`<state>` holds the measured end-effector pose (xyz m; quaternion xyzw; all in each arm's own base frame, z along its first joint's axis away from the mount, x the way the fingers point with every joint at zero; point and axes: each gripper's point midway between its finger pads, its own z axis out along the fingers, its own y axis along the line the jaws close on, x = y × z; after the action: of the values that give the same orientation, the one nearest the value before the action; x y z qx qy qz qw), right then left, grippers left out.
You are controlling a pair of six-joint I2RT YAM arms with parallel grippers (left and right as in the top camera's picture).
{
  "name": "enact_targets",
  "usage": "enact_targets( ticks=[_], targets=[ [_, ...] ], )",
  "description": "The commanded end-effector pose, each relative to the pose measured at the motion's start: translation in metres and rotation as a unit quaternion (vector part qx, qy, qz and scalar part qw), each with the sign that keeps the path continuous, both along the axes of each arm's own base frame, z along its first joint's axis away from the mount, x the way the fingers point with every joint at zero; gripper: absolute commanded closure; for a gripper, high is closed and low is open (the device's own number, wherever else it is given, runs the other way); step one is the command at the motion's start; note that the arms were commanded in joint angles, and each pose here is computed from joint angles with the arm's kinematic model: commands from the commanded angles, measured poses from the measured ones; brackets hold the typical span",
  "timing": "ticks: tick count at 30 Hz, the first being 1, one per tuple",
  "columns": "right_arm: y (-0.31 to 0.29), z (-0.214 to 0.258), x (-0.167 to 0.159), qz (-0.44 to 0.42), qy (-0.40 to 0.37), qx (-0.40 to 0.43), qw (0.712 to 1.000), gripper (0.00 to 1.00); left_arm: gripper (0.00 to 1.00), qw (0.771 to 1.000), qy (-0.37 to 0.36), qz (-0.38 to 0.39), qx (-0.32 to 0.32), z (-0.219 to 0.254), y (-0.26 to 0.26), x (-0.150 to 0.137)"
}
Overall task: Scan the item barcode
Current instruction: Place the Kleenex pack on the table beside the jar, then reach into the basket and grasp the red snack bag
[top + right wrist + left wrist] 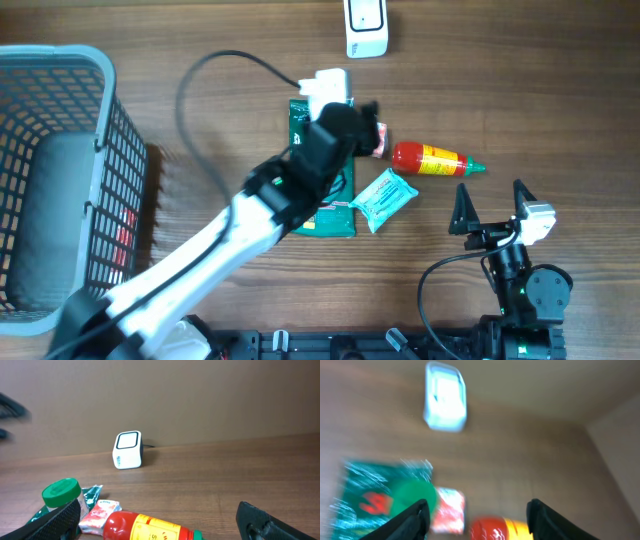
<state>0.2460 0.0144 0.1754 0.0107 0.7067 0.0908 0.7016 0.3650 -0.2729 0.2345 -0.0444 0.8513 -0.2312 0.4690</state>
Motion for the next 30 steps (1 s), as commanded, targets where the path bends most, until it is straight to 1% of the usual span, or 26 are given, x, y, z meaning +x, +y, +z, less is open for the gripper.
enact_targets(
  ticks=[1, 2, 3, 4, 5, 7, 10, 11, 12, 13, 14, 15, 17, 18, 19, 20, 21, 24, 25, 26, 27, 28, 29, 30],
  targets=[
    [-0.001, 0.003, 0.000, -0.002, -0.007, -0.006, 1.000, 0.00, 0.23, 0.959, -0.146, 0.222, 0.095, 0.093, 0.111, -0.003],
    [-0.001, 0.003, 0.000, -0.002, -0.007, -0.006, 1.000, 0.00, 0.15, 0.936, -0.173, 0.289, 0.100, 0.116, 0.141, -0.012],
    [-0.001, 0.003, 0.000, -0.002, -0.007, -0.006, 1.000, 0.00, 0.00, 0.896, -0.204, 0.387, 0.081, 0.145, 0.183, -0.027],
    [-0.001, 0.003, 0.000, -0.002, -0.007, -0.006, 1.000, 0.00, 0.00, 0.860, -0.222, 0.456, 0.054, 0.165, 0.219, -0.039],
    [-0.001, 0.003, 0.000, -0.002, -0.007, -0.006, 1.000, 0.01, 0.00, 0.835, -0.235, 0.497, 0.031, 0.180, 0.252, -0.045],
    [-0.001, 0.003, 0.000, -0.002, -0.007, -0.006, 1.000, 0.00, 0.00, 0.791, -0.255, 0.556, 0.010, 0.198, 0.312, -0.056],
    [-0.001, 0.003, 0.000, -0.002, -0.007, -0.006, 1.000, 0.00, 0.00, 0.751, -0.273, 0.601, 0.017, 0.213, 0.383, -0.071],
    [-0.001, 0.003, 0.000, -0.002, -0.007, -0.006, 1.000, 0.00, 0.01, 0.745, -0.275, 0.608, 0.022, 0.214, 0.396, -0.074],
    [-0.001, 0.003, 0.000, -0.002, -0.007, -0.006, 1.000, 0.00, 0.00, 0.746, -0.268, 0.608, 0.039, 0.211, 0.422, -0.074],
    [-0.001, 0.003, 0.000, -0.002, -0.007, -0.006, 1.000, 0.00, 0.00, 0.760, -0.252, 0.597, 0.047, 0.203, 0.436, -0.070],
    [-0.001, 0.003, 0.000, -0.002, -0.007, -0.006, 1.000, 0.00, 0.00, 0.775, -0.237, 0.584, 0.040, 0.194, 0.446, -0.065],
    [-0.001, 0.003, 0.000, -0.002, -0.007, -0.006, 1.000, 0.00, 0.01, 0.789, -0.211, 0.577, 0.019, 0.179, 0.460, -0.061],
    [-0.001, 0.003, 0.000, -0.002, -0.007, -0.006, 1.000, 0.00, 0.00, 0.815, -0.154, 0.555, -0.065, 0.148, 0.483, -0.055],
    [-0.001, 0.003, 0.000, -0.002, -0.007, -0.006, 1.000, 0.00, 0.00, 0.817, -0.137, 0.550, -0.103, 0.137, 0.492, -0.053],
    [-0.001, 0.003, 0.000, -0.002, -0.007, -0.006, 1.000, 0.00, 0.00, 0.807, -0.118, 0.558, -0.153, 0.123, 0.504, -0.054],
    [-0.001, 0.003, 0.000, -0.002, -0.007, -0.006, 1.000, 0.00, 0.00, 0.782, -0.085, 0.579, -0.216, 0.099, 0.516, -0.058],
    [-0.001, 0.003, 0.000, -0.002, -0.007, -0.006, 1.000, 0.00, 0.00, 0.729, -0.044, 0.620, -0.287, 0.068, 0.528, -0.067],
    [-0.001, 0.003, 0.000, -0.002, -0.007, -0.006, 1.000, 0.00, 0.00, 0.605, 0.012, 0.687, -0.402, 0.018, 0.541, -0.082],
    [-0.001, 0.003, 0.000, -0.002, -0.007, -0.006, 1.000, 0.00, 0.00, 0.547, 0.037, 0.708, -0.444, -0.002, 0.538, -0.087],
    [-0.001, 0.003, 0.000, -0.002, -0.007, -0.006, 1.000, 0.01, 0.00, 0.497, 0.064, 0.727, -0.469, -0.020, 0.532, -0.094],
    [-0.001, 0.003, 0.000, -0.002, -0.007, -0.006, 1.000, 0.00, 0.00, 0.475, 0.082, 0.736, -0.476, -0.031, 0.528, -0.098],
    [-0.001, 0.003, 0.000, -0.002, -0.007, -0.006, 1.000, 0.00, 0.00, 0.457, 0.107, 0.746, -0.473, -0.044, 0.523, -0.103],
    [-0.001, 0.003, 0.000, -0.002, -0.007, -0.006, 1.000, 0.00, 0.00, 0.412, 0.135, 0.761, -0.483, -0.061, 0.515, -0.110],
    [-0.001, 0.003, 0.000, -0.002, -0.007, -0.006, 1.000, 0.00, 0.00, 0.377, 0.156, 0.772, -0.487, -0.074, 0.510, -0.116]
  ],
)
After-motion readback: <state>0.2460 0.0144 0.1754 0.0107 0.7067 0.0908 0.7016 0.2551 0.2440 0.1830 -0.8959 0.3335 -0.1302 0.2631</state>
